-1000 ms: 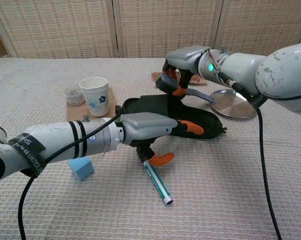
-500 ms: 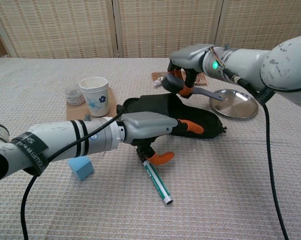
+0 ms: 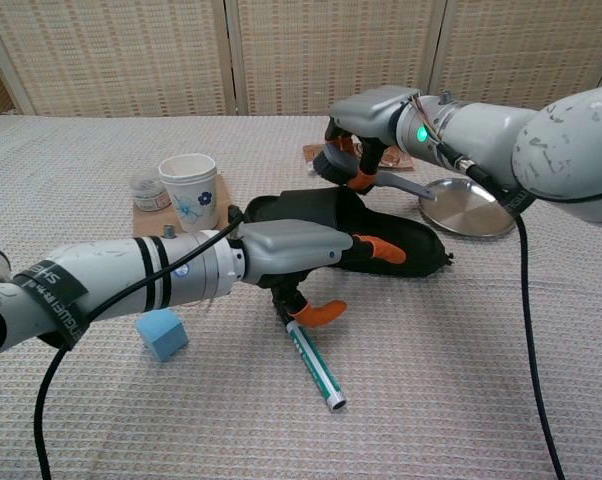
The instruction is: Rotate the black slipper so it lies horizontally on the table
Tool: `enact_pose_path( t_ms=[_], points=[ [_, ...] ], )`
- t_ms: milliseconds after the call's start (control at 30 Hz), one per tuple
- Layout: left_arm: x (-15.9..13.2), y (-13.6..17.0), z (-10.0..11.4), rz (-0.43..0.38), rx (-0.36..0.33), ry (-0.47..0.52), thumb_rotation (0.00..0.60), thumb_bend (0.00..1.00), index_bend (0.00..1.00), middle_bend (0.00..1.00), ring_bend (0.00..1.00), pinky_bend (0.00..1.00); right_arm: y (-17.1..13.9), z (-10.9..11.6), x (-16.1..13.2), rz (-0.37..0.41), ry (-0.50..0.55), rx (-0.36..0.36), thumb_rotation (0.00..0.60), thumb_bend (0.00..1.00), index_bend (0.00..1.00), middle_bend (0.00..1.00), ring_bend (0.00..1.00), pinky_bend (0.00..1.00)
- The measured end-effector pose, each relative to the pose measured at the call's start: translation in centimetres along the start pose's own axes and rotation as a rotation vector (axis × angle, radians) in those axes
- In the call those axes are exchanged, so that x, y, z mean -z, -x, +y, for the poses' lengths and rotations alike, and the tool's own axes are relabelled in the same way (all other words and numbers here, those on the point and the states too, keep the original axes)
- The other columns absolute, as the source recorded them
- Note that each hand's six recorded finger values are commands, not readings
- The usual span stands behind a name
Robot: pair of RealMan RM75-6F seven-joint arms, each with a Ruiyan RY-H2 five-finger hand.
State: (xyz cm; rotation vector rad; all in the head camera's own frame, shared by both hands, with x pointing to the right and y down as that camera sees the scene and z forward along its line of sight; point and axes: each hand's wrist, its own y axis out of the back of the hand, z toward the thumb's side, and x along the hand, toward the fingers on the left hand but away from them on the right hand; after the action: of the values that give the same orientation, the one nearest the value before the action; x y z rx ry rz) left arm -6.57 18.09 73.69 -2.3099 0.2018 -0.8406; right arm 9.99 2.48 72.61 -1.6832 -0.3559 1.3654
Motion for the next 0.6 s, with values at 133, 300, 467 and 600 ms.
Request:
enact_pose_path(
  t_ms=[133, 300, 467, 600],
  points=[
    [0.0, 0.0, 0.0, 0.003, 0.001, -0.004, 0.600, 0.57, 0.00, 0.00, 0.00, 0.12, -0.3, -0.8, 1.5, -0.041, -0.047, -0.047, 0.600, 0.44, 0.91, 0.62, 0.58, 0.90],
    [0.0, 0.3, 0.5, 0.003, -0.014, -0.014, 0.600, 0.57, 0.00, 0.00, 0.00, 0.12, -0.9, 0.4, 2.9, -0.068, -0.045, -0.042, 0.600, 0.44, 0.91, 0.62, 0.58, 0.90],
    [0.5, 1.5, 1.8, 0.004, -0.051, -0.042, 0.600, 0.57, 0.00, 0.00, 0.00, 0.12, -2.2, 2.6, 4.8, -0.085, -0.047, 0.002, 0.600, 0.44, 0.91, 0.62, 0.58, 0.90],
    [1.5, 3.5, 3.5, 0.023, -0.095, -0.067, 0.600, 0.57, 0.00, 0.00, 0.00, 0.12, -3.6, 4.1, 7.0, -0.121, -0.099, 0.026, 0.600, 0.44, 0.91, 0.62, 0.58, 0.90]
  ],
)
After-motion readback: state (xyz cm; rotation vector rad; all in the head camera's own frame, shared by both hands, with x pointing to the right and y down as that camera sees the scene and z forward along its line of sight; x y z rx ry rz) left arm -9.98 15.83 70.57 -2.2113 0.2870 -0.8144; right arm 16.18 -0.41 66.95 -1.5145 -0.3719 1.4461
